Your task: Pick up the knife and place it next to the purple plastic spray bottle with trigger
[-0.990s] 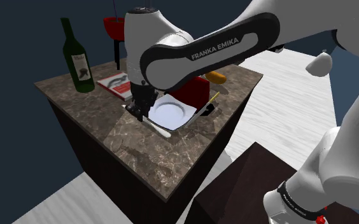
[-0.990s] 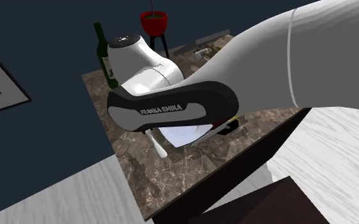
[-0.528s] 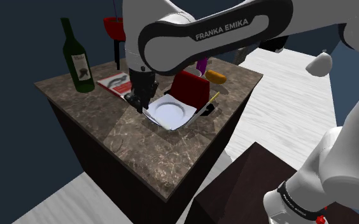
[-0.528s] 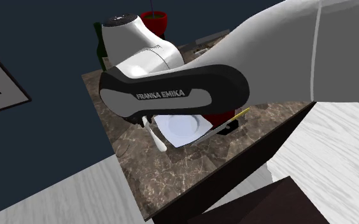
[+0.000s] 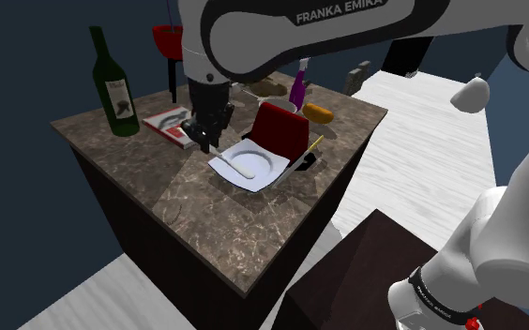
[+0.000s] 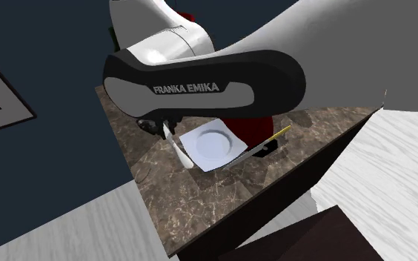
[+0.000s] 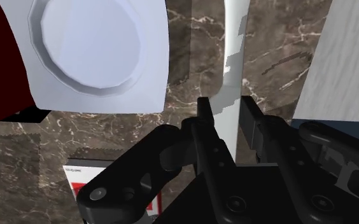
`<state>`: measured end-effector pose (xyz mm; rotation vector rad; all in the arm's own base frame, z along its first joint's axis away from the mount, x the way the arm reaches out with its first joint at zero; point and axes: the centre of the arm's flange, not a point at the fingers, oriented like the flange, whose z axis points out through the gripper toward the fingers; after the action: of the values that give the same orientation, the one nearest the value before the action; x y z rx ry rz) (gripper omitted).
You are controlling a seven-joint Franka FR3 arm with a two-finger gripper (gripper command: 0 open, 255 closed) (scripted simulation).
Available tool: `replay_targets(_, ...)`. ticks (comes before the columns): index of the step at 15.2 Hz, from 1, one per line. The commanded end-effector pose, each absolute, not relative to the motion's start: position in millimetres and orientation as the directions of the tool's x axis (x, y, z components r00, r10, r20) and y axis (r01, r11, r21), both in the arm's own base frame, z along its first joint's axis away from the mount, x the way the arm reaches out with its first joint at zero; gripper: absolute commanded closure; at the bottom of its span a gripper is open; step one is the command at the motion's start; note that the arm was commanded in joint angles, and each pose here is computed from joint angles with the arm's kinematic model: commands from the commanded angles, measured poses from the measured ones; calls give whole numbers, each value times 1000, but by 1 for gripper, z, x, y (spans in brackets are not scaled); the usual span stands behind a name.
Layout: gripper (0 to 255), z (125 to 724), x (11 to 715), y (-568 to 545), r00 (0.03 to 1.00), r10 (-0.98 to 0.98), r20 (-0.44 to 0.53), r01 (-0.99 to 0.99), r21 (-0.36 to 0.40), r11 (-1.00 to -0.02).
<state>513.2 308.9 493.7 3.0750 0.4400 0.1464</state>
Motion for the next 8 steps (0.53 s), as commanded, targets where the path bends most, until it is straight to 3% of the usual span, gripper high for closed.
replay_targets(1, 255, 505, 514, 309, 956, 281, 88, 278, 45, -959)
replay_targets(8, 255, 542, 514, 309, 956, 281, 88, 278, 45, -959)
